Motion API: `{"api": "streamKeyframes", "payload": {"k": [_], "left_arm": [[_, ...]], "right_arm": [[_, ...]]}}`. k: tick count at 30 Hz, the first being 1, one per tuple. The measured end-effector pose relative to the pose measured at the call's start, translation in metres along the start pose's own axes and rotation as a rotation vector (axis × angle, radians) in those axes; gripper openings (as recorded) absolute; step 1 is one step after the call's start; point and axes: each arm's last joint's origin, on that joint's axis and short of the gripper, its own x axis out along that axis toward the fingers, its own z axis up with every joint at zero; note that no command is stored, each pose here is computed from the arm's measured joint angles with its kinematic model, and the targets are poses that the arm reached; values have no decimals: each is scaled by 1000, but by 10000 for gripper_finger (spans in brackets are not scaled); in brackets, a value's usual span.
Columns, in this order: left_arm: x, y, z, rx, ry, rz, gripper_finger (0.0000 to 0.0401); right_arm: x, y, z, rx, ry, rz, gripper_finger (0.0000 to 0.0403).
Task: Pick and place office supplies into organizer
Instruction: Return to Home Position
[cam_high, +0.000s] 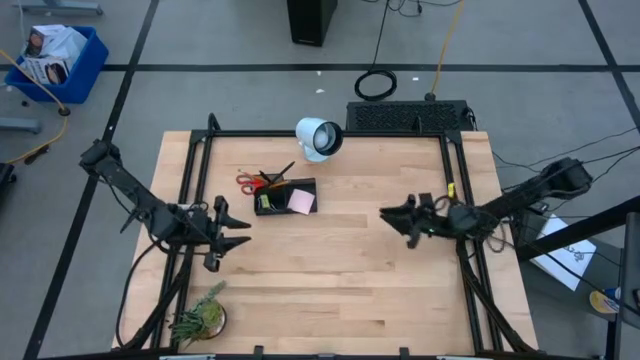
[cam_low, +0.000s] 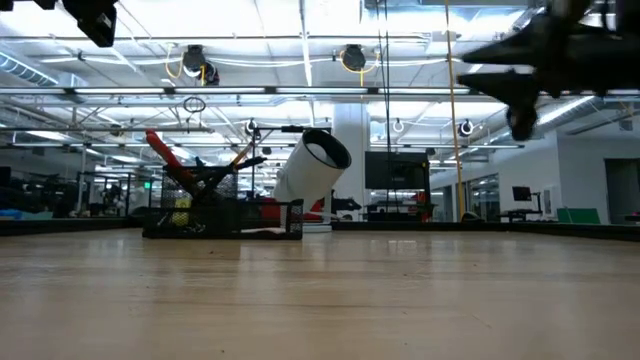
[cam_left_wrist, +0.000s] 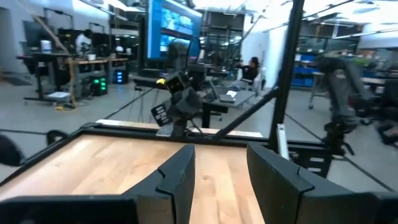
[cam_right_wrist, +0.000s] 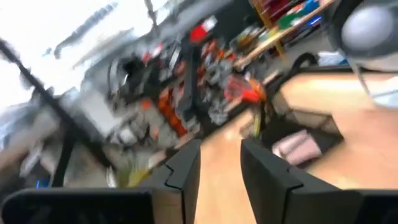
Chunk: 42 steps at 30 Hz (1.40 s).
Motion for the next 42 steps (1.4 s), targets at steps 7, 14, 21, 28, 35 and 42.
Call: {"api": "streamKeyframes", "payload": {"k": [7, 14, 21, 28, 35, 42], "left_arm": [[0, 0, 0, -52, 0, 13, 147], [0, 0, 0, -57, -3, 8, 147], [0, 0, 0, -37, -1, 6, 147], [-1, 0, 4, -36, -30, 6, 147], [-3, -4, 2, -27, -16, -29, 148], [-5, -7, 2, -18, -9, -46, 147]], "right_arm": [[78, 4, 7, 109, 65, -20, 95], [136, -27, 23, 213, 83, -80, 191], [178, -59, 36, 291, 9, -179, 255], [236, -65, 26, 318, 77, -87, 251], [248, -84, 23, 338, 53, -144, 243], [248, -94, 25, 345, 20, -247, 242]]}}
